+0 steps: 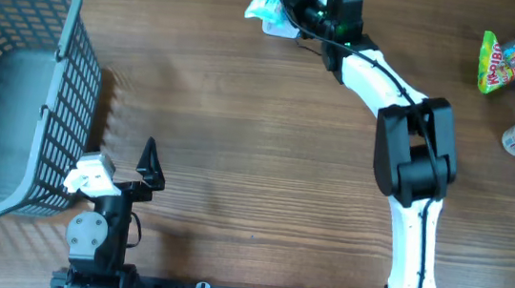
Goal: Scan the item barcode
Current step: 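Lift the wipes pack and hold it at the scanner, right gripper, then carry the wipes pack to the right edge and release it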
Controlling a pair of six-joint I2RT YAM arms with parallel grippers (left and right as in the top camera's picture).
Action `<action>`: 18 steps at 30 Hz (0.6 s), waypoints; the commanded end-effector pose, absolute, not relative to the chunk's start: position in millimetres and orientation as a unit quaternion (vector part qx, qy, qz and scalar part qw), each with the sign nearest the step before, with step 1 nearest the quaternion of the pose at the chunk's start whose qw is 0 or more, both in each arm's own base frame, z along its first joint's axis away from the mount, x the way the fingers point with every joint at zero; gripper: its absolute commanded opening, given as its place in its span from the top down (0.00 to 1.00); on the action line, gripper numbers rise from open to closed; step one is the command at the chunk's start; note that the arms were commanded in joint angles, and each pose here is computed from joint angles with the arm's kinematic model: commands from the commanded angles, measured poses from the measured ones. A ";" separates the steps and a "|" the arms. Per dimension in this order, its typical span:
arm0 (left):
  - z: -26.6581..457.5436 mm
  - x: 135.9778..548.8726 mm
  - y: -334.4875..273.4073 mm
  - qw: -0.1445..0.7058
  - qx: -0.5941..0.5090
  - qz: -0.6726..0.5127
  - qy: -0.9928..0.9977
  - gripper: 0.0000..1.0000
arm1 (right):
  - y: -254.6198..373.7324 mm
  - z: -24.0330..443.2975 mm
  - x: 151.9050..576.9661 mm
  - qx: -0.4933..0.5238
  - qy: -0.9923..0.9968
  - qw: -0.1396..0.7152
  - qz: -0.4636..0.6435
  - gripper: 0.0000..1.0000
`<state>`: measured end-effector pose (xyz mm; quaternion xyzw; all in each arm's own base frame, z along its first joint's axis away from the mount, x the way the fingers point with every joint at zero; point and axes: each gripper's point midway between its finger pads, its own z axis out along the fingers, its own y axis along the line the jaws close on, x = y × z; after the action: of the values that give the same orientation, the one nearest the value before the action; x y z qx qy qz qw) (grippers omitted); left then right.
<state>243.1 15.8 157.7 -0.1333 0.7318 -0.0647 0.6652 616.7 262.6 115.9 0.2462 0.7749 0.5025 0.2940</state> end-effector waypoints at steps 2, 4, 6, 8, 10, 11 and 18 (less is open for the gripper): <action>156.9 243.1 15.9 0.666 -0.132 -0.065 0.731 0.00 | 254.1 101.9 629.4 0.271 0.766 0.301 0.499 0.96; 156.9 243.1 16.0 0.666 -0.132 -0.065 0.731 0.00 | 260.3 104.1 627.7 0.252 0.763 0.298 0.516 0.95; 156.9 243.1 16.0 0.666 -0.132 -0.065 0.731 0.00 | 266.2 108.1 624.1 0.236 0.762 0.289 0.529 0.95; 156.9 243.1 16.0 0.666 -0.132 -0.065 0.731 0.00 | 276.8 115.4 615.5 0.205 0.760 0.270 0.554 0.96; 156.9 243.1 15.9 0.666 -0.132 -0.065 0.731 0.00 | 282.8 119.0 608.3 0.186 0.761 0.252 0.568 0.96; 156.9 243.1 16.0 0.666 -0.132 -0.065 0.731 0.00 | 283.2 120.5 607.0 0.183 0.761 0.249 0.570 0.95; 156.9 243.1 16.0 0.666 -0.132 -0.065 0.731 0.00 | 258.2 186.6 582.3 0.133 0.799 0.266 0.523 0.95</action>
<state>243.1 15.8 157.7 -0.1333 0.7318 -0.0647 0.6652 587.1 275.4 93.4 0.2003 0.8065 0.5189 0.2007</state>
